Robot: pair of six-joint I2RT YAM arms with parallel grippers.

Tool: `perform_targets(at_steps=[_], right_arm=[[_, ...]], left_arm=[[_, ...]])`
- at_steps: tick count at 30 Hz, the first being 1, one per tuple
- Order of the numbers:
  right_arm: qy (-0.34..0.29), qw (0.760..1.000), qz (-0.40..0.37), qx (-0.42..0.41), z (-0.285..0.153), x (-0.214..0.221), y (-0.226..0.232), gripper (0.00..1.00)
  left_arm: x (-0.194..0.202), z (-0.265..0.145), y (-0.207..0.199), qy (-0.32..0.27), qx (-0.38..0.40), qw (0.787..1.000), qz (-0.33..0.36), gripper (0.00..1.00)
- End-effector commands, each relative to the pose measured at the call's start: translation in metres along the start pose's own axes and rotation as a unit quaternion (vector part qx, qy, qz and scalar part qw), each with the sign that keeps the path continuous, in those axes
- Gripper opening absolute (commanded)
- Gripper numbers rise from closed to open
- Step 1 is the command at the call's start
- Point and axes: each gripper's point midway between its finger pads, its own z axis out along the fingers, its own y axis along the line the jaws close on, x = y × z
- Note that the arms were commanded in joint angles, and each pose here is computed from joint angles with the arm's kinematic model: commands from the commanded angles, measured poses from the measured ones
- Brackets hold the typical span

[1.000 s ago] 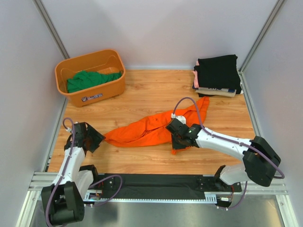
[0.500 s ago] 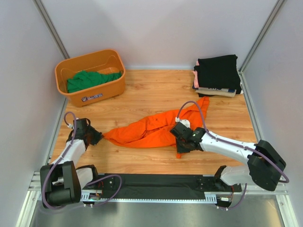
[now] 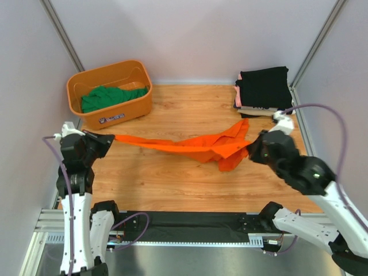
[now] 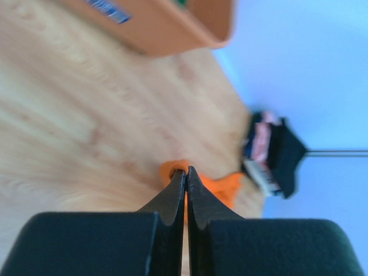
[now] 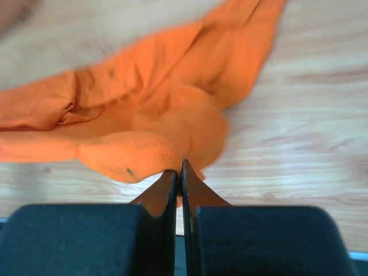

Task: Fold and stack the t-shirts
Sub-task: Flatten the tshirt out

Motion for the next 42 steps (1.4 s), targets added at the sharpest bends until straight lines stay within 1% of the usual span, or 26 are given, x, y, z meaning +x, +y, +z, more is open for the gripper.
perform_targets(at_steps=[1,4,5,6,9,11,12,15,19,22,25,26,28,29,31,32,33,34,35,36,37,38,39,40,41,42], right_arm=[[-0.088,0.993,-0.013,0.074,-0.049,-0.061,-0.035,0.0],[-0.158,0.985,0.01,0.067,-0.106,-0.12,-0.04,0.0],[-0.156,0.985,0.001,0.078,-0.104,-0.119,-0.042,0.0],[-0.189,0.98,0.026,0.057,-0.129,-0.142,-0.041,0.0],[-0.24,0.969,0.049,0.03,-0.171,-0.173,-0.046,0.0],[-0.257,0.965,0.048,-0.001,-0.188,-0.184,-0.042,0.0],[-0.271,0.962,0.031,-0.02,-0.201,-0.19,-0.042,0.0],[-0.305,0.949,0.037,-0.071,-0.227,-0.2,-0.04,0.0],[-0.341,0.935,0.053,-0.085,-0.251,-0.212,-0.048,0.0],[-0.359,0.929,0.033,-0.087,-0.256,-0.226,-0.04,0.0],[-0.351,0.936,0.002,-0.032,-0.227,-0.241,-0.026,0.0],[-0.329,0.944,-0.036,0.003,-0.198,-0.242,-0.012,0.0],[-0.308,0.948,-0.063,0.057,-0.167,-0.241,-0.005,0.0],[-0.283,0.952,-0.087,0.082,-0.137,-0.237,0.008,0.0],[-0.221,0.962,-0.116,0.114,-0.079,-0.217,0.013,0.0],[-0.184,0.966,-0.09,0.156,-0.038,-0.215,-0.004,0.0],[-0.119,0.977,-0.102,0.144,0.008,-0.189,-0.004,0.0],[-0.122,0.976,-0.093,0.154,0.034,-0.195,-0.006,0.0],[-0.092,0.974,-0.102,0.182,0.079,-0.188,-0.012,0.0],[-0.095,0.972,-0.099,0.19,0.098,-0.2,-0.013,0.04],[-0.082,0.973,-0.105,0.19,0.118,-0.204,-0.012,0.19],[-0.036,0.97,-0.124,0.208,0.165,-0.193,-0.013,0.54],[-0.023,0.967,-0.127,0.219,0.179,-0.194,-0.013,0.7],[-0.028,0.968,-0.124,0.216,0.164,-0.213,-0.004,0.8],[0.011,0.964,-0.135,0.23,0.192,-0.197,-0.008,0.85],[0.018,0.965,-0.126,0.229,0.191,-0.195,-0.005,0.86]], left_arm=[[-0.015,-0.044,-0.046,-0.012,0.042,0.997,-0.066,0.0],[-0.041,-0.083,-0.087,-0.055,0.088,0.991,-0.084,0.0],[-0.046,-0.094,-0.097,-0.063,0.101,0.989,-0.085,0.0],[-0.06,-0.115,-0.116,-0.09,0.123,0.985,-0.081,0.0],[-0.076,-0.145,-0.136,-0.126,0.144,0.979,-0.073,0.0],[-0.089,-0.179,-0.159,-0.161,0.182,0.969,-0.054,0.0],[-0.096,-0.202,-0.173,-0.182,0.206,0.96,-0.044,0.0],[-0.109,-0.245,-0.192,-0.236,0.237,0.942,-0.002,0.0],[-0.115,-0.269,-0.203,-0.258,0.247,0.934,0.02,0.0],[-0.118,-0.266,-0.207,-0.255,0.245,0.935,0.026,0.0],[-0.122,-0.241,-0.195,-0.239,0.195,0.951,0.024,0.0],[-0.124,-0.225,-0.191,-0.228,0.174,0.958,0.025,0.0],[-0.12,-0.191,-0.174,-0.196,0.126,0.972,0.03,0.0],[-0.117,-0.17,-0.166,-0.175,0.105,0.979,0.032,0.0],[-0.103,-0.12,-0.13,-0.128,0.042,0.99,0.039,0.0],[-0.098,-0.096,-0.111,-0.109,0.01,0.993,0.04,0.0],[-0.079,-0.06,-0.071,-0.071,-0.048,0.996,0.038,0.0],[-0.076,-0.04,-0.056,-0.065,-0.065,0.995,0.038,0.0],[-0.07,-0.012,-0.033,-0.044,-0.1,0.993,0.036,0.0],[-0.053,0.012,-0.007,-0.008,-0.129,0.991,0.041,0.0],[-0.051,0.028,-0.004,0.009,-0.128,0.991,0.047,0.03],[-0.036,0.055,0.007,0.063,-0.142,0.987,0.042,0.3],[-0.034,0.066,0.007,0.082,-0.139,0.985,0.054,0.44],[-0.031,0.078,0.007,0.101,-0.136,0.984,0.057,0.72],[-0.023,0.095,0.019,0.13,-0.153,0.978,0.056,0.79],[-0.029,0.098,0.011,0.137,-0.142,0.977,0.077,0.82]])
